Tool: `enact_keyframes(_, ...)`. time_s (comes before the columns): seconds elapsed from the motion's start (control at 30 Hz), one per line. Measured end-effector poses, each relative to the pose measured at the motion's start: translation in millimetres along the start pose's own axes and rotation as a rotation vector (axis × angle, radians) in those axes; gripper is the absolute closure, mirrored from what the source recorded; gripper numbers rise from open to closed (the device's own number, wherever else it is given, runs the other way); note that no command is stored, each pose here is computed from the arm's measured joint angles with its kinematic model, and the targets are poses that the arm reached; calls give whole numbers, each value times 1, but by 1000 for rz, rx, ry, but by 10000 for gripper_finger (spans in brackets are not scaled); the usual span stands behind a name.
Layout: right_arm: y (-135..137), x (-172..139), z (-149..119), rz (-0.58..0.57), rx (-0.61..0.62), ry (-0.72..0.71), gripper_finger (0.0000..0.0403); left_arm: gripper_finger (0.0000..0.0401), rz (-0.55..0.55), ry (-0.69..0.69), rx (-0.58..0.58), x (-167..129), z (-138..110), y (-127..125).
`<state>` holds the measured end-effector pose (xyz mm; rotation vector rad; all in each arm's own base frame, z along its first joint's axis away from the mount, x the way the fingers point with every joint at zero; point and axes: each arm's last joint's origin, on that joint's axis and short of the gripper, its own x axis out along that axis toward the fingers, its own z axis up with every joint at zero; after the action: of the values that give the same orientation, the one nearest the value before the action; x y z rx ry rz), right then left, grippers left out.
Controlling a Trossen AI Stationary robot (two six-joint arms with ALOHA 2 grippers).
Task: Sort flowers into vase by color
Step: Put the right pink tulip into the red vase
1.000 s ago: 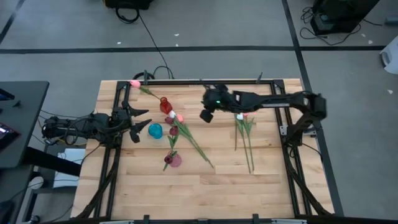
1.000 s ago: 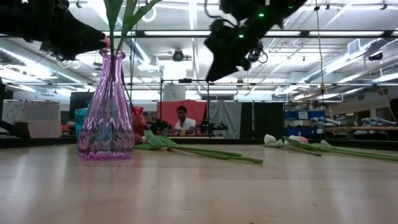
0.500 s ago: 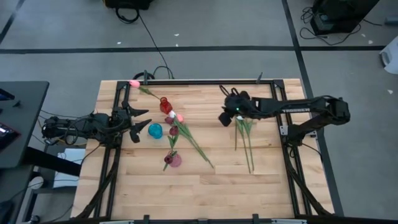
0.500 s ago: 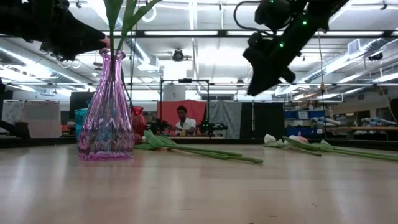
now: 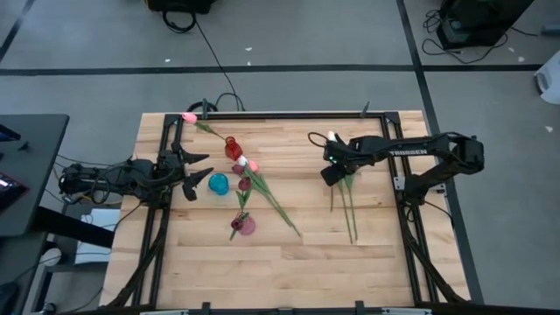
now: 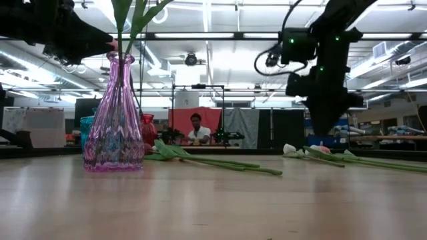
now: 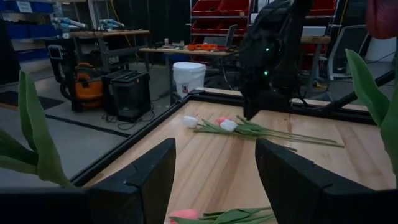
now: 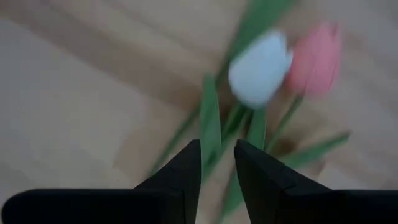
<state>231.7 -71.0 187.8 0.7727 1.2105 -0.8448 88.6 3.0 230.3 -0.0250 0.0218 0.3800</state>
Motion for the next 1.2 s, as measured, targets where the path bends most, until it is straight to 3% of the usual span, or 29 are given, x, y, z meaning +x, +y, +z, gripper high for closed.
enact_keyframes(0.17,-1,1,-12,5,73,173,291,174,16,-19,2,0,2,0)
enact_keyframes(0.43,8,11,-34,-135,114,293,291,174,21,-19,16,0,2,1)
enact_keyframes(0.7,16,32,-39,-214,90,329,291,174,20,-4,5,0,0,1)
enact_keyframes(1.0,18,41,-37,-221,74,323,294,174,19,-4,2,0,0,1)
enact_keyframes(1.2,21,45,-34,-183,86,315,335,174,18,-4,3,0,0,1)
